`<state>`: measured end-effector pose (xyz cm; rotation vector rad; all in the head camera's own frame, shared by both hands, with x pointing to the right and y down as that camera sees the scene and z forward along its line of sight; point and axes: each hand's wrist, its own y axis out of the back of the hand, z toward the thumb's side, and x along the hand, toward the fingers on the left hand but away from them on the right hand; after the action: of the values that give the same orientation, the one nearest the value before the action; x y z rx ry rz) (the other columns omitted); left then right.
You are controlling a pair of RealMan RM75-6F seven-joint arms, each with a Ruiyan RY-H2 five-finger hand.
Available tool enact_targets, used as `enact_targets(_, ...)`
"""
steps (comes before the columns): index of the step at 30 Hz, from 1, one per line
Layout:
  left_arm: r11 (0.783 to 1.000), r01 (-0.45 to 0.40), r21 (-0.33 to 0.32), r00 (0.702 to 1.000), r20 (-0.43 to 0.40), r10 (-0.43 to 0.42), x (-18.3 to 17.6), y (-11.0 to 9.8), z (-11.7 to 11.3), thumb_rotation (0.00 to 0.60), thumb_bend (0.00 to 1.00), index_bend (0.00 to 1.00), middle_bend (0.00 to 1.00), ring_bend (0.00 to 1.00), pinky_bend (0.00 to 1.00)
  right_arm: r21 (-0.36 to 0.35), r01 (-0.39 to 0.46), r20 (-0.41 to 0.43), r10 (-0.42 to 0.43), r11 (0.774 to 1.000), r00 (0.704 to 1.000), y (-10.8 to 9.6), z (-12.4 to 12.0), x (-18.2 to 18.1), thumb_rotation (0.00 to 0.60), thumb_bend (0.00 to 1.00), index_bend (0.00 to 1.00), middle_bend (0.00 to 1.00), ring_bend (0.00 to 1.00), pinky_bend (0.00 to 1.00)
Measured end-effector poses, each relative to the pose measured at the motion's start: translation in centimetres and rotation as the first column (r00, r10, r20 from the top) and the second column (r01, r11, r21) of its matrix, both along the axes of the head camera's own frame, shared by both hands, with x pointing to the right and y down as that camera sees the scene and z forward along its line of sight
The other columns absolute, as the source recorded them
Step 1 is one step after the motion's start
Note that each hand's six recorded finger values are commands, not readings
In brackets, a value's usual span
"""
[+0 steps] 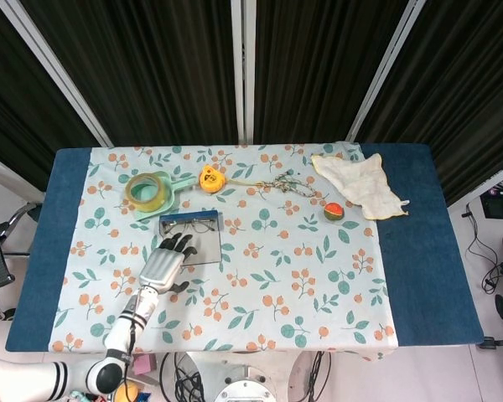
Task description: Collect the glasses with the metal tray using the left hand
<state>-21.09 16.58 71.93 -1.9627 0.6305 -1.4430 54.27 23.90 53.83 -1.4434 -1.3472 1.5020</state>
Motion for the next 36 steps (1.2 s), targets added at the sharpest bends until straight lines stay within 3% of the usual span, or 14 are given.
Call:
enact_targets(8, 1.0, 0.006, 0.012, 1.0, 0.029, -0.006, 0.2, -1.4, 1.5, 0.6, 0.2, 0.26, 0.05, 0.01, 0.14, -0.009, -0.011, -0.008, 0.011, 1.0, 1.0, 0.1, 0.0, 0.3, 0.6, 0.29, 0.0, 0.0, 0.0, 0.0)
enact_targets(20, 0.999, 0.03, -0.013, 0.997, 0.067, -0.029, 0.1, -1.6, 3.2, 0.6, 0.19, 0.25, 0.04, 0.01, 0.14, -0.018, -0.011, -0.009, 0.011, 1.0, 1.0, 0.0, 0.3, 0.3, 0.6, 0.29, 0.0, 0.0, 0.0, 0.0)
enact_targets(29, 1.0, 0.018, -0.014, 0.992, 0.124, -0.016, -0.1, -2.0, 3.8, 0.6, 0.22, 0.38, 0.03, 0.01, 0.14, -0.023, -0.015, -0.01, 0.015, 1.0, 1.0, 0.2, 0.3, 0.5, 0.6, 0.29, 0.0, 0.0, 0.0, 0.0)
enact_targets(36, 0.996, 0.015, 0.085, 0.992, 0.12, -0.025, 0.1, -3.1, 3.5, 0.6, 0.38, 0.5, 0.07, 0.01, 0.14, -0.028, -0.014, -0.01, 0.013, 1.0, 1.0, 0.3, 0.4, 0.5, 0.6, 0.29, 0.0, 0.0, 0.0, 0.0)
